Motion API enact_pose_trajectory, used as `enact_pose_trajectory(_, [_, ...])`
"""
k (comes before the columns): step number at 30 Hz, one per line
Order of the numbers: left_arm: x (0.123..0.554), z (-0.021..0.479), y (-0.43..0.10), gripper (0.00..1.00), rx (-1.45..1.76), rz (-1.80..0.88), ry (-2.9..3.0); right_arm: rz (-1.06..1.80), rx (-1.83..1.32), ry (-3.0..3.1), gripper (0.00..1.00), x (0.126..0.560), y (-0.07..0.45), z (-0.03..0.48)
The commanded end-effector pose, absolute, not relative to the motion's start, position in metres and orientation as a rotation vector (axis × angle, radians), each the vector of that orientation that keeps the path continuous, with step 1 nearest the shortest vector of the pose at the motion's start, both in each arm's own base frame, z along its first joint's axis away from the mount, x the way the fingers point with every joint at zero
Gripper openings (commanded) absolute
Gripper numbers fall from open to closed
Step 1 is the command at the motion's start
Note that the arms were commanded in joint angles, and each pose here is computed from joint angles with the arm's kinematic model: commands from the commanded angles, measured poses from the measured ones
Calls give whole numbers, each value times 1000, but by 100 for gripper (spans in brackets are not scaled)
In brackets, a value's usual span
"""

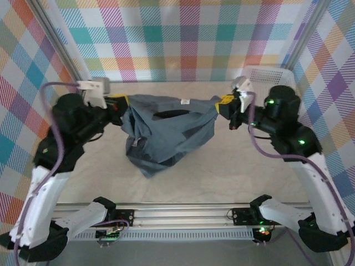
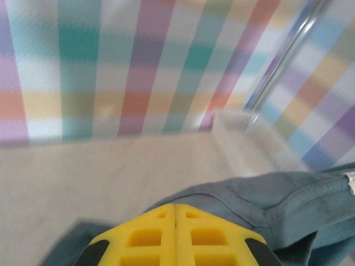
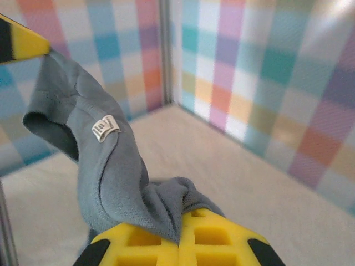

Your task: Fold the inside-out t-shirt

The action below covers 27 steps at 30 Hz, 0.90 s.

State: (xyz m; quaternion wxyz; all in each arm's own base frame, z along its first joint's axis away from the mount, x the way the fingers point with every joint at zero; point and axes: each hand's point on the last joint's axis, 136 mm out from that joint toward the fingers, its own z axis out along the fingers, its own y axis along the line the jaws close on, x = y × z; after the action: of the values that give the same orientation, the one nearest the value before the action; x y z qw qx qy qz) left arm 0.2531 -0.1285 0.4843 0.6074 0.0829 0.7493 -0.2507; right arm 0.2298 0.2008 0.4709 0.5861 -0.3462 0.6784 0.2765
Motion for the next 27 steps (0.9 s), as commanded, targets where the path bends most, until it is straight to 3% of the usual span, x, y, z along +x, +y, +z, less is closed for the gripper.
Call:
enact_pose_trajectory(1, [231, 554, -131, 0, 282, -619, 1523, 747, -861, 1433, 0, 199, 205, 525])
enact_pose_trajectory(4, [238, 584, -127, 0, 261, -583, 1484, 683, -804, 1409, 0, 221, 204, 550])
enact_pose_trajectory(8, [290, 594, -103, 0, 79, -373, 1526, 686, -617, 1529, 0, 294, 192, 557])
enact_pose_trajectory(13, [402, 555, -90, 0, -71, -230, 1673, 777, -455, 1695, 0, 397, 178, 527])
enact_pose_trajectory(18, [538, 466, -107, 0, -63, -277, 1829, 828, -256, 1897, 0, 528, 160, 442])
enact_pose_trajectory(19, [555, 446, -116, 0, -52, -305, 1868, 843, -238, 1920, 15, 545, 159, 429])
enact_pose_trajectory(20, [570, 436, -121, 22, -61, -346, 1881, 846, -212, 1945, 43, 561, 157, 414])
enact_pose_trajectory(21, [578, 425, -128, 40, -68, -403, 1905, 833, -172, 1961, 60, 572, 150, 404])
enact_pose_trajectory(23, [585, 415, -132, 49, -80, -469, 1920, 824, -111, 1971, 69, 581, 132, 398])
enact_pose_trajectory(27, [563, 440, -138, 53, -18, -531, 1896, 815, -102, 2027, 68, 555, 112, 402])
